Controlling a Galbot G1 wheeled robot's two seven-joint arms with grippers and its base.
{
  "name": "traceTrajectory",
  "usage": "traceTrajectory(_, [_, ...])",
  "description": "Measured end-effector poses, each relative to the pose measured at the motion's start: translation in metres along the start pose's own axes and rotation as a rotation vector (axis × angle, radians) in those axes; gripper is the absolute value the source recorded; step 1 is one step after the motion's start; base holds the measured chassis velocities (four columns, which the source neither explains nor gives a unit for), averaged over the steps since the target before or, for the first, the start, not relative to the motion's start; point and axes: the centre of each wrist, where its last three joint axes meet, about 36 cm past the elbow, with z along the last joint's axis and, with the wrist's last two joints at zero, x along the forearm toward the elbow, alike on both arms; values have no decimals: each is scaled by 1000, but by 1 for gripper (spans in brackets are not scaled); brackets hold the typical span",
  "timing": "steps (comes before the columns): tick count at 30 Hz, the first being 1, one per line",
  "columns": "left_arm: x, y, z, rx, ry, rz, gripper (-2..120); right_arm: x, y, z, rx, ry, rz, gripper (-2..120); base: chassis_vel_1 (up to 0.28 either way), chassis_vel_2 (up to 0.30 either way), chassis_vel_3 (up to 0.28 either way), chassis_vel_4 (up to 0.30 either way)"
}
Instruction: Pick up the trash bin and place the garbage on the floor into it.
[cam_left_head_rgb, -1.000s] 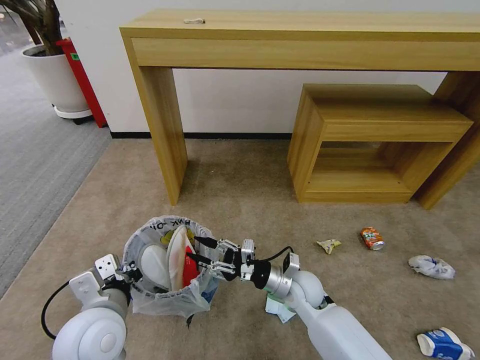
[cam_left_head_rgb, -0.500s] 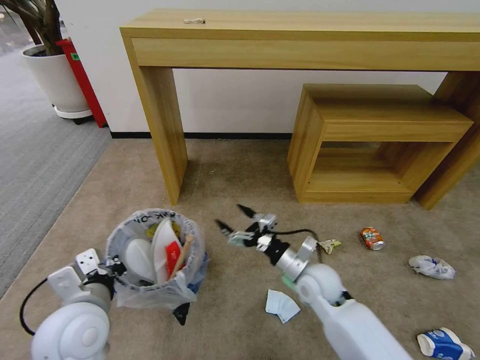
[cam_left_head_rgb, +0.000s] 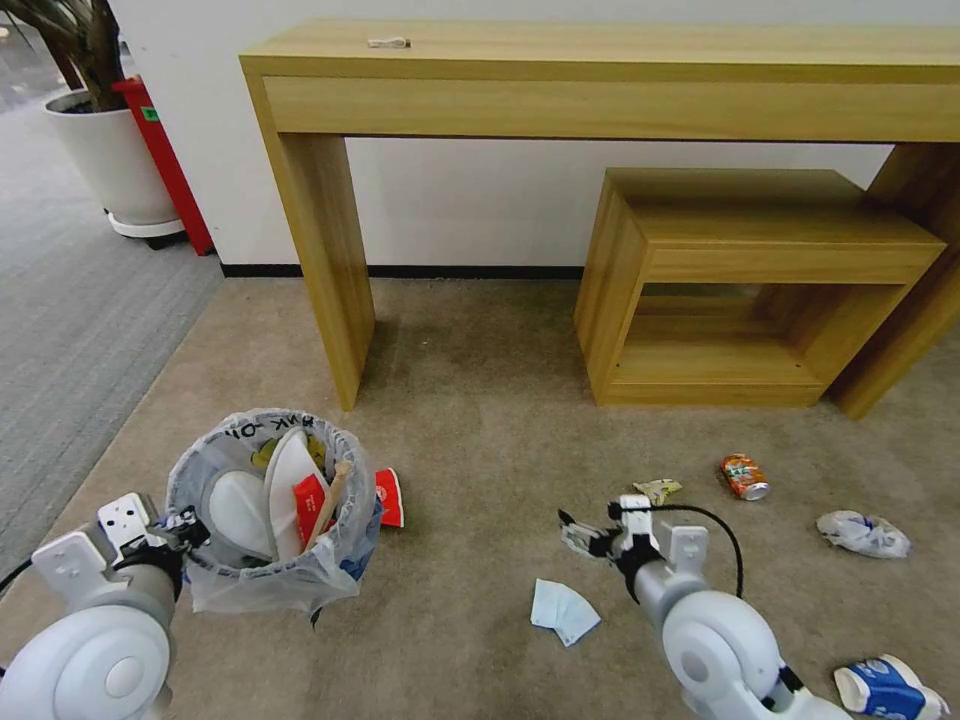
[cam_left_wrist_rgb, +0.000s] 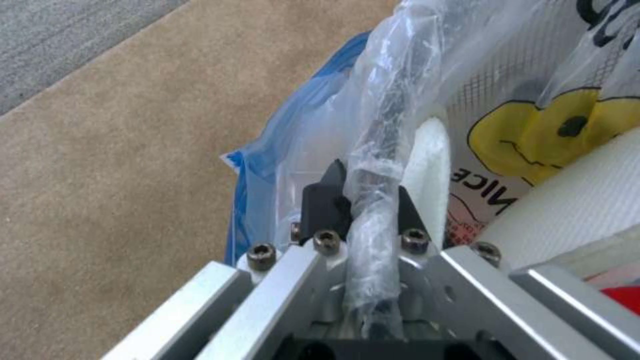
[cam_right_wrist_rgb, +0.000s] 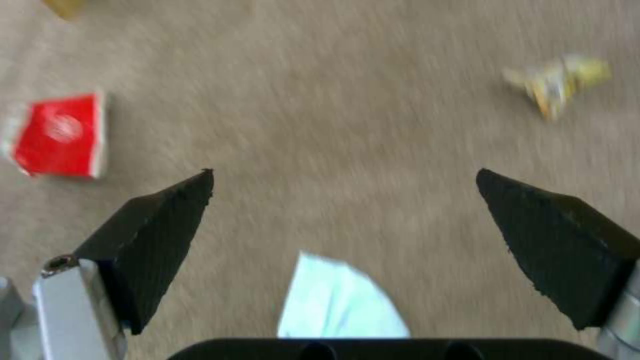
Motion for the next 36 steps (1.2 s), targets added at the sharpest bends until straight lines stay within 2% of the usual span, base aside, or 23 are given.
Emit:
traceTrajectory(2, [2, -1, 0, -2, -1, 3, 1, -9, 1, 9, -57, 78, 40, 100, 0, 0, 0, 0])
traceTrajectory(5, [4, -2, 1, -2, -2, 5, 1, -16, 2, 15, -88, 122, 55, 100, 0, 0, 0, 0])
traceTrajectory(6, [6, -3, 2, -1, -1, 5, 1, -27, 2, 19, -132, 183, 67, 100, 0, 0, 0, 0])
traceTrajectory(7, [6, -3, 2, -1, -1, 5, 1, -27, 2, 19, -132, 183, 67, 100, 0, 0, 0, 0])
traceTrajectory(9, [7, -2, 4, -2, 4, 0, 1, -45, 2, 19, -171, 262, 93, 100, 0, 0, 0, 0])
traceTrajectory(13, [7, -2, 6, -2, 7, -5, 1, -64, 1, 15, -169, 324, 132, 100, 0, 0, 0, 0])
traceTrajectory(18, [7, -3, 7, 5, 10, -6, 1, -84, -10, 18, -151, 337, 172, 100, 0, 0, 0, 0])
traceTrajectory(21, [5, -3, 8, 7, 13, -7, 1, -93, -13, 19, -170, 361, 157, 100, 0, 0, 0, 0])
traceTrajectory(25, [4, -3, 9, 7, 16, -7, 1, -106, -13, 27, -202, 395, 145, 100, 0, 0, 0, 0])
traceTrajectory(36, [2, -2, 11, 8, 21, -9, 1, -137, -14, 35, -186, 406, 158, 100, 0, 0, 0, 0])
